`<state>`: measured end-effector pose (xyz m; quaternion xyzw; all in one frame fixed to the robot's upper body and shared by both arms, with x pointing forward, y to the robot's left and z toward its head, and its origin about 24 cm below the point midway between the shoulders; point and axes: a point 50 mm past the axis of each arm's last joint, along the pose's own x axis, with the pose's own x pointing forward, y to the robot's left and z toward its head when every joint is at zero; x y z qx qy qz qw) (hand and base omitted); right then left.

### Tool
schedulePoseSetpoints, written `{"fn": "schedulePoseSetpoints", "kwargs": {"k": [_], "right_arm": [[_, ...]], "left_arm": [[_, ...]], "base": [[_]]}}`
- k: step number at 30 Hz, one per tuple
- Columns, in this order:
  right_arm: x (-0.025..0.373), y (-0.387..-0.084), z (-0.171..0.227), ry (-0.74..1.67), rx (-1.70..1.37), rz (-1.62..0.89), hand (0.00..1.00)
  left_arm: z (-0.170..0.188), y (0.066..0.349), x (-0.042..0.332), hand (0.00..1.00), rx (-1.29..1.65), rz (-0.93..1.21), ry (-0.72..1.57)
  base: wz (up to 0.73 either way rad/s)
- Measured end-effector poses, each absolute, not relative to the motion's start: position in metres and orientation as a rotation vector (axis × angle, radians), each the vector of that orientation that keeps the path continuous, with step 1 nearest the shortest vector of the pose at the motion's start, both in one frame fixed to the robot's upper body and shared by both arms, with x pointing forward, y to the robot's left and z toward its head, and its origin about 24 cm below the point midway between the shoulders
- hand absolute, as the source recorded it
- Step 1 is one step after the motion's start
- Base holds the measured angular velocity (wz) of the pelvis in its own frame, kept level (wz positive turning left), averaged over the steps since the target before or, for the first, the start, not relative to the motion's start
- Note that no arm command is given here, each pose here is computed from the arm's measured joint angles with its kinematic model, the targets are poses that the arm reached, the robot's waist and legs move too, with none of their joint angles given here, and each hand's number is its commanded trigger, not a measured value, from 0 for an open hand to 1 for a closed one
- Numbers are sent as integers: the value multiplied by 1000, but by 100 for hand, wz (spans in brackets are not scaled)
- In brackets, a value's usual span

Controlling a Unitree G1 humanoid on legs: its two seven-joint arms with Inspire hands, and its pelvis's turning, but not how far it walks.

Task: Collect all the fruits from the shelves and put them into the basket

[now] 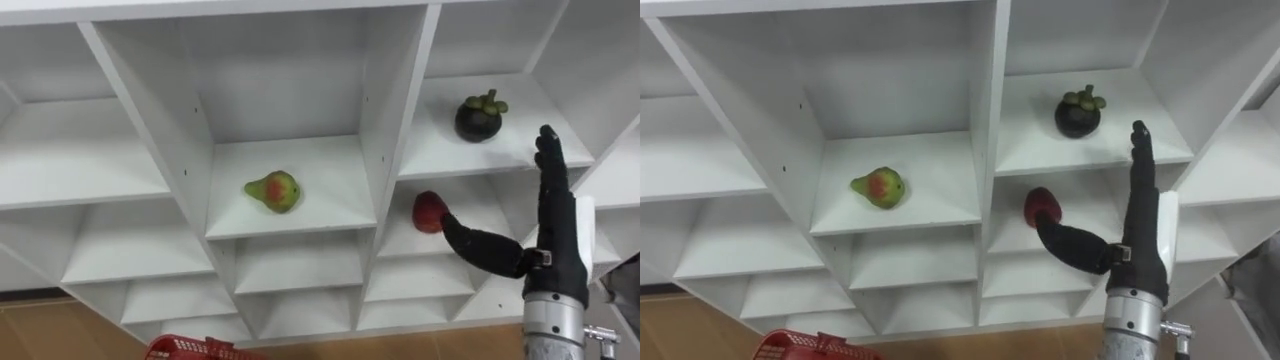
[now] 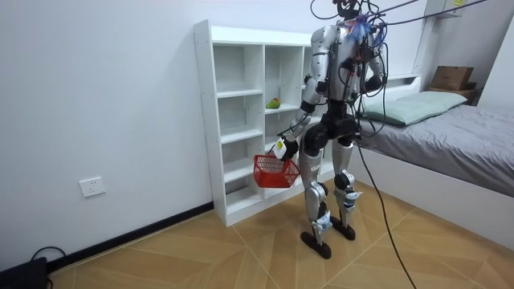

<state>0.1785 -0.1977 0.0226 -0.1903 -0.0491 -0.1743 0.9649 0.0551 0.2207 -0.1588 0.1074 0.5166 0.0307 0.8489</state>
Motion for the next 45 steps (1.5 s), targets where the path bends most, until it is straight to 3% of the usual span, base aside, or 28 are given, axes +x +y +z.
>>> {"fn": "schedulePoseSetpoints", "kwargs": {"k": [20, 45], "right_arm": [[205, -201, 52, -260, -414, -372, 0], [229, -225, 56, -206, -396, -309, 0]], "left_arm": [[-158, 233, 53, 100, 277, 62, 1116], [-156, 241, 54, 100, 297, 91, 1136]], "base": [[1], [5]]}}
